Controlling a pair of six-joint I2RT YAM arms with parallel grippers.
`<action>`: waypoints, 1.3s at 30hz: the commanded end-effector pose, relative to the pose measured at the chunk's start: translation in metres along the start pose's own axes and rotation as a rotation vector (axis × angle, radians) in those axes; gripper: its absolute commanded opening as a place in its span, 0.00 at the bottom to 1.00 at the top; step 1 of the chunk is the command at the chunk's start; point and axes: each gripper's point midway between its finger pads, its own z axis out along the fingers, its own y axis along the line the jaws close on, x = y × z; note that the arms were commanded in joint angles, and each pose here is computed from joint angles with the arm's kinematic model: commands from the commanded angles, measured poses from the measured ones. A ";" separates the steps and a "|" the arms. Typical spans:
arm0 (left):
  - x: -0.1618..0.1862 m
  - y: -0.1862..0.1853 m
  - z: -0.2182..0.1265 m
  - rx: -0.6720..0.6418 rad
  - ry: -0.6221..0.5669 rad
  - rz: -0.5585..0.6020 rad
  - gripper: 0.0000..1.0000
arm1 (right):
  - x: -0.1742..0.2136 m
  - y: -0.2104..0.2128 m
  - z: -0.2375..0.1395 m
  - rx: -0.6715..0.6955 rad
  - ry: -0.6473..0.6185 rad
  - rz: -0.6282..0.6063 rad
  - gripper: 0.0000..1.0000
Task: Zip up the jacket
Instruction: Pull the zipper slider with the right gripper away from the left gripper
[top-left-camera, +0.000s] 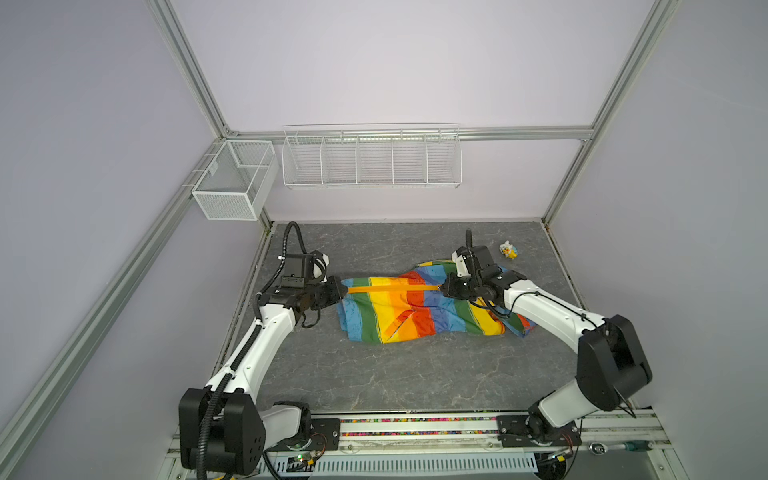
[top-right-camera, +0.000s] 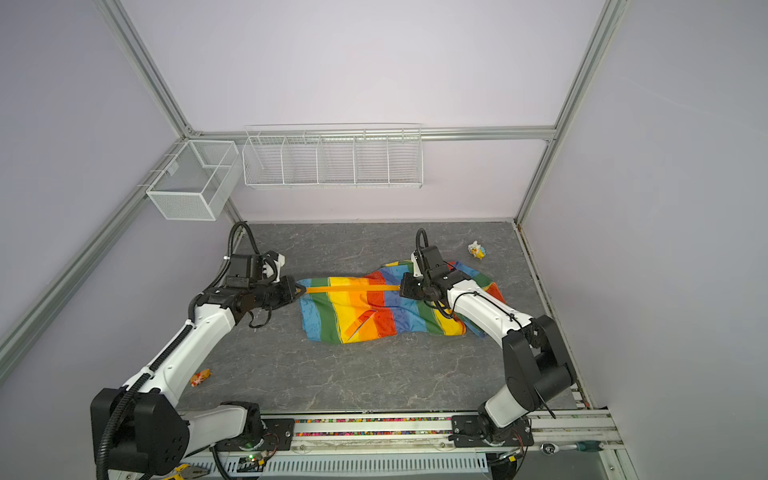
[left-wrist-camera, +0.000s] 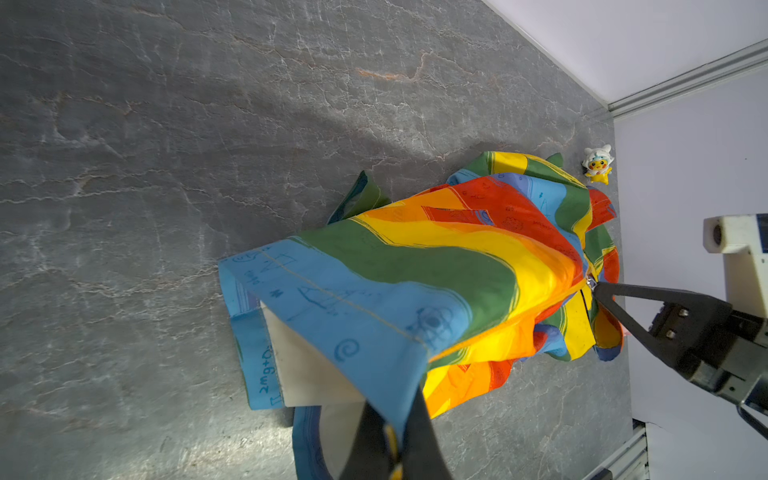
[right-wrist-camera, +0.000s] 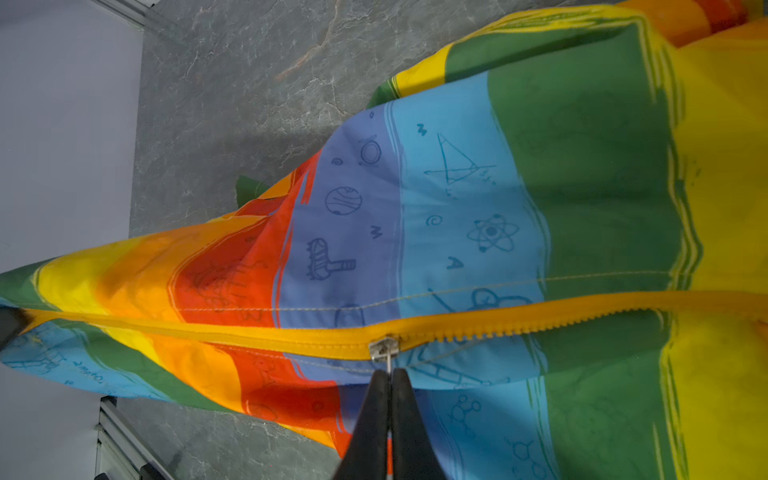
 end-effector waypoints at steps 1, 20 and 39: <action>-0.013 0.005 -0.006 -0.040 -0.043 0.014 0.00 | 0.000 -0.021 -0.010 0.068 -0.013 -0.001 0.07; -0.013 0.007 -0.007 -0.052 -0.049 0.013 0.00 | -0.009 -0.061 -0.025 0.135 -0.033 0.051 0.07; -0.013 0.009 -0.007 -0.052 -0.059 0.008 0.00 | -0.013 -0.108 -0.049 0.196 -0.059 0.117 0.07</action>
